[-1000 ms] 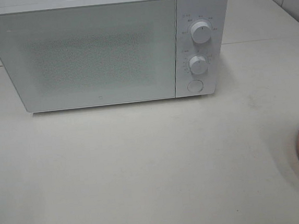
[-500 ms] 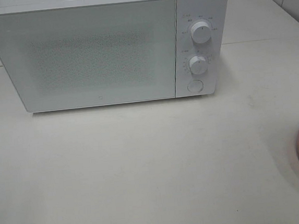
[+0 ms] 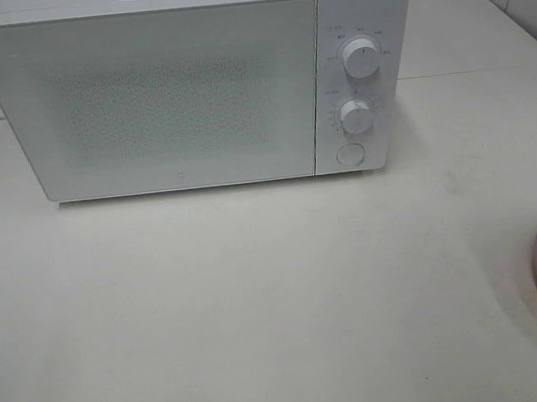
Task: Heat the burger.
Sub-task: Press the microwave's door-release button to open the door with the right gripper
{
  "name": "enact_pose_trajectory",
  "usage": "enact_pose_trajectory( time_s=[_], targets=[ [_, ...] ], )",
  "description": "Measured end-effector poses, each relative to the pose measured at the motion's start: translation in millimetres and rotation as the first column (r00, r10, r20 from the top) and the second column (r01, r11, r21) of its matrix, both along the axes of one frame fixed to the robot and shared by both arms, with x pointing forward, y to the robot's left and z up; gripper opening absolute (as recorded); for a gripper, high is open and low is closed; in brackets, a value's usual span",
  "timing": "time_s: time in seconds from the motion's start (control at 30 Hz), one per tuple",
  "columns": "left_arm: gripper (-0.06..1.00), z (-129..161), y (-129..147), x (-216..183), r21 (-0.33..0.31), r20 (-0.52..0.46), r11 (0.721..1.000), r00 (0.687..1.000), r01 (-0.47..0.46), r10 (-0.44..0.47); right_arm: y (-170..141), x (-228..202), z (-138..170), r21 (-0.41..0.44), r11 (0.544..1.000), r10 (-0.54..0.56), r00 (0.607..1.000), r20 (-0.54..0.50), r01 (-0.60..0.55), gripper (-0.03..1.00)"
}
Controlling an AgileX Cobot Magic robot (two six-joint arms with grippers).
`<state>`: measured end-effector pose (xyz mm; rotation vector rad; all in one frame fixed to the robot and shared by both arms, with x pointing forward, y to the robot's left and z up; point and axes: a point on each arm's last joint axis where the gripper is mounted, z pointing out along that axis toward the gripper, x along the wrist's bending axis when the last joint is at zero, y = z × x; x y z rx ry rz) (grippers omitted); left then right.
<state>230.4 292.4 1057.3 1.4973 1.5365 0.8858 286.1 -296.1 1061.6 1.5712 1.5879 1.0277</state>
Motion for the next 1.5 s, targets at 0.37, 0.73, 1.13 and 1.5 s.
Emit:
enact_pose_trajectory(
  time_s=[0.37, 0.73, 1.13, 1.5],
  targets=[
    [0.99, 0, 0, 0, 0.0, 0.0, 1.0, 1.0, 0.0, 0.0, 7, 40, 1, 0.003, 1.0, 0.015, 0.999, 0.048, -0.015, 0.75],
    [0.99, 0, 0, 0, 0.0, 0.0, 1.0, 1.0, 0.0, 0.0, 15, 91, -11, -0.001, 1.0, 0.029, 0.999, 0.015, -0.029, 0.75],
    [0.99, 0, 0, 0, 0.0, 0.0, 1.0, 1.0, 0.0, 0.0, 22, 135, -35, 0.038, 0.999, 0.021, 1.0, -0.02, -0.02, 0.75],
    [0.99, 0, 0, 0, 0.0, 0.0, 1.0, 1.0, 0.0, 0.0, 29, 178, -61, 0.065, 0.997, 0.034, 0.998, 0.055, -0.038, 0.75]
  ],
)
